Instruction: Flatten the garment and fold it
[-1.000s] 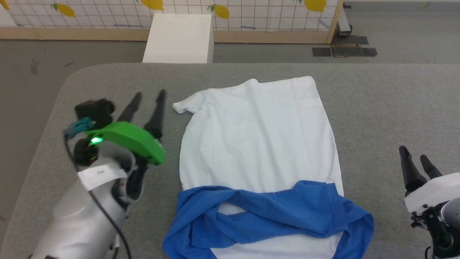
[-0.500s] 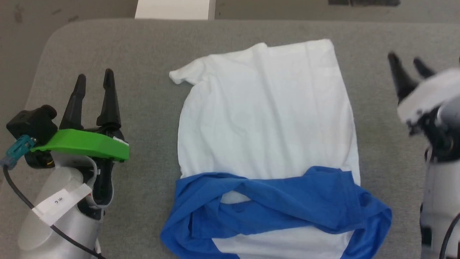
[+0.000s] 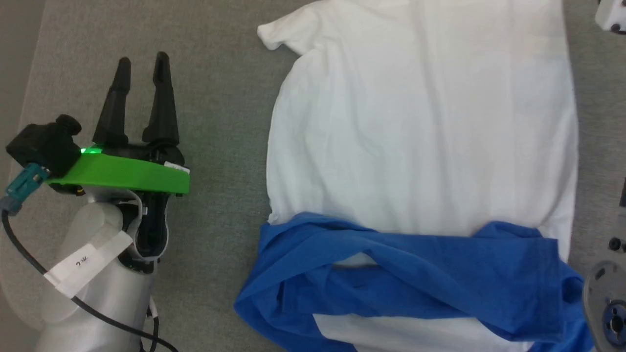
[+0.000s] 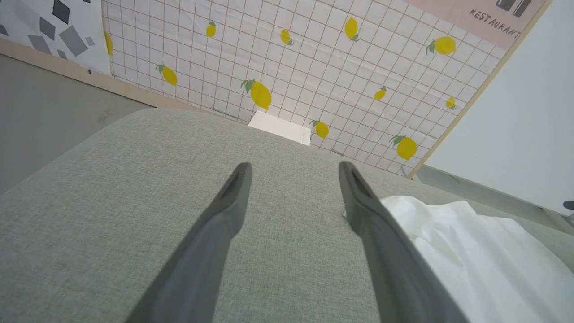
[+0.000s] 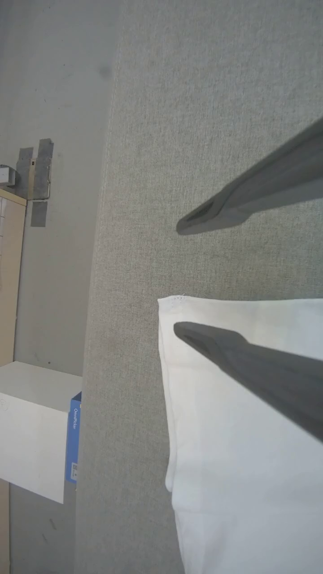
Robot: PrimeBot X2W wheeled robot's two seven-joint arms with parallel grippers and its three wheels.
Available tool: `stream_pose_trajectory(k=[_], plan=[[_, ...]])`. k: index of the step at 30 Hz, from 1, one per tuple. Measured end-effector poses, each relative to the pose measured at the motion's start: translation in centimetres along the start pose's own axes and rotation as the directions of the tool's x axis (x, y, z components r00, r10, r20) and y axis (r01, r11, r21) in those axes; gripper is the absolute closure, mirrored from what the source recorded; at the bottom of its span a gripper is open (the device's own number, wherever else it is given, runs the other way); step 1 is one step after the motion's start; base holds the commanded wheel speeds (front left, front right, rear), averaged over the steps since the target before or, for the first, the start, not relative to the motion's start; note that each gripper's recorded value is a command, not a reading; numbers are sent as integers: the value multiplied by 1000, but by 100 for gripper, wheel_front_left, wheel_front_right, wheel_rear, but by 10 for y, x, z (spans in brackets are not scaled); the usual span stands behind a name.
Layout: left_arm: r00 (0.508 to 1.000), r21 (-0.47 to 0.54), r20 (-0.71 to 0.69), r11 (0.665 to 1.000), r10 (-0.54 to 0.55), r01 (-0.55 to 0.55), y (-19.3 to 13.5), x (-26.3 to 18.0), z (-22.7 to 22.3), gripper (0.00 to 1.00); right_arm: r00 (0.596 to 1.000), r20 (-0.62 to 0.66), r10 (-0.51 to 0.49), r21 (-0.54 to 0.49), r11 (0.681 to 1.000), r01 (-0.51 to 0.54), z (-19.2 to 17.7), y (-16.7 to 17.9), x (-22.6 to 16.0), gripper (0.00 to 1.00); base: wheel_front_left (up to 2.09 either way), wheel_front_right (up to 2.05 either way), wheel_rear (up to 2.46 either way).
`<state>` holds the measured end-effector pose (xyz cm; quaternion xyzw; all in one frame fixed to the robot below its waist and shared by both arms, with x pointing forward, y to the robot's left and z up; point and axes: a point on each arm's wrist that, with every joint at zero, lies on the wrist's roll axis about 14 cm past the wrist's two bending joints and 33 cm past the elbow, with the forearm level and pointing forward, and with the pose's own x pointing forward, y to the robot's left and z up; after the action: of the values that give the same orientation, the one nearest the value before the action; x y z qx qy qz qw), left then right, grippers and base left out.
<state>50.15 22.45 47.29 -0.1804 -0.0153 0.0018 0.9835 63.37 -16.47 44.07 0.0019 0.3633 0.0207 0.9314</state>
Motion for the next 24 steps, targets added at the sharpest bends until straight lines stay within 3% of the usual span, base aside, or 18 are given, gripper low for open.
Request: stream_pose_trajectory(k=[9, 17, 18, 19, 24], plan=[[994, 25, -40, 995, 101, -100, 41, -5, -23, 0, 976, -215, -13, -132, 991, -15, -51, 30, 60, 0, 0, 0, 0], [988, 58, -71, 990, 136, -132, 57, -11, -36, 0, 964, -267, -8, -166, 985, -37, -55, 40, 75, 0, 0, 0, 0], [988, 56, -74, 990, 137, -133, 58, -11, -37, 0, 962, -273, -1, -158, 986, -44, -55, 41, 74, 67, 0, 0, 0], [988, 56, -75, 989, 138, -134, 58, -11, -37, 0, 963, -269, 5, -151, 987, -47, -53, 41, 73, 100, 0, 0, 0], [990, 47, -82, 993, 114, -110, 51, -10, -38, 0, 973, -231, 22, -111, 993, -48, -45, 39, 62, 100, 0, 0, 0]])
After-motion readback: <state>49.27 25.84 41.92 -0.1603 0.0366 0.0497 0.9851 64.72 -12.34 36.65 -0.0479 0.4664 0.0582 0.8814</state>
